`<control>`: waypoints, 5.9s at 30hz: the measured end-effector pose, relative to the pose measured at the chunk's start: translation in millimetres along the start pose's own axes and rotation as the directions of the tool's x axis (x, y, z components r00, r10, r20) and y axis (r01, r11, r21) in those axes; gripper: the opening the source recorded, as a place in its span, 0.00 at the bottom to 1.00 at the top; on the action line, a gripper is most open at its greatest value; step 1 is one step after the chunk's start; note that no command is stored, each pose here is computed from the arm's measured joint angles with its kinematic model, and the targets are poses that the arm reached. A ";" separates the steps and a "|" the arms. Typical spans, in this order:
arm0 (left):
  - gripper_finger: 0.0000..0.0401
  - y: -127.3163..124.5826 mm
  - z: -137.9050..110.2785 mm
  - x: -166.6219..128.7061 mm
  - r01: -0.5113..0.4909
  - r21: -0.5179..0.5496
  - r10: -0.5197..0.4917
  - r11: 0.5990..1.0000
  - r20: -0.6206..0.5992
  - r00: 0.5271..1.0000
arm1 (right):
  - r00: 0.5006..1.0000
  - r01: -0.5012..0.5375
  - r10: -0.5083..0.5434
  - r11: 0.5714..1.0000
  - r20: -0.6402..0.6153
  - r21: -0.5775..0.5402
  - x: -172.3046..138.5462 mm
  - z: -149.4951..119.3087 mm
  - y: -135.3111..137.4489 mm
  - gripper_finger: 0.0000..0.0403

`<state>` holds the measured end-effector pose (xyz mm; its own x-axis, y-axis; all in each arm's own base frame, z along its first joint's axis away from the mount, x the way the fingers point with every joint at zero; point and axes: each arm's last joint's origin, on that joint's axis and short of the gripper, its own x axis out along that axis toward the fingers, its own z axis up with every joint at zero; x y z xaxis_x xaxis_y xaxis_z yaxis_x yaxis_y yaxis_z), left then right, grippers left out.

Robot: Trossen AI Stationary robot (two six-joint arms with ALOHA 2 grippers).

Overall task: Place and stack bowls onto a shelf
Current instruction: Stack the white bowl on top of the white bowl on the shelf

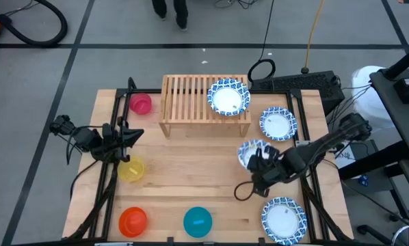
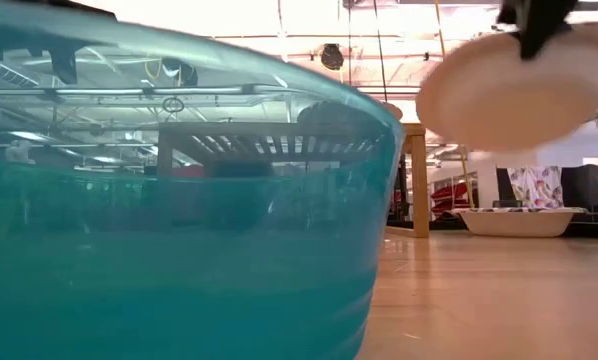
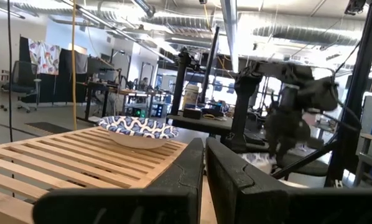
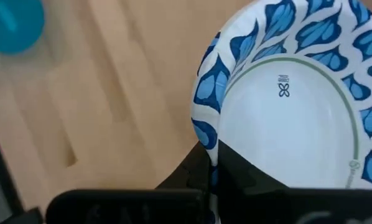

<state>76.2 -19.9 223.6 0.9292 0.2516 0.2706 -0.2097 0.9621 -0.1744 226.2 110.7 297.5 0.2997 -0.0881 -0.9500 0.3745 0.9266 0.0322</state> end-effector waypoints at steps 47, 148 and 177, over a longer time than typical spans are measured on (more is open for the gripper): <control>0.06 3.9 -0.3 -0.3 -0.133 0.006 0.133 0.991 -0.010 0.991 | 0.931 0.268 -0.201 0.943 0.305 -0.197 -38.6 173.9 -159.4 0.00; 0.06 3.9 0.7 -0.3 -0.133 -0.011 0.132 0.991 -0.003 0.991 | 0.991 -0.039 0.068 0.969 0.113 -0.246 -130.3 48.5 -119.0 0.21; 0.06 2.3 1.9 -0.1 -0.076 -0.016 0.076 0.997 0.011 0.997 | 0.664 -0.582 0.506 0.812 -0.550 0.045 13.0 -16.1 -42.9 0.26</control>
<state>75.0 -17.5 225.0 0.9072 0.3253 0.2667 -0.2747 0.9383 -0.2098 199.9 75.7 278.8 -0.0941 0.6117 -0.7854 0.1697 0.7873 0.5928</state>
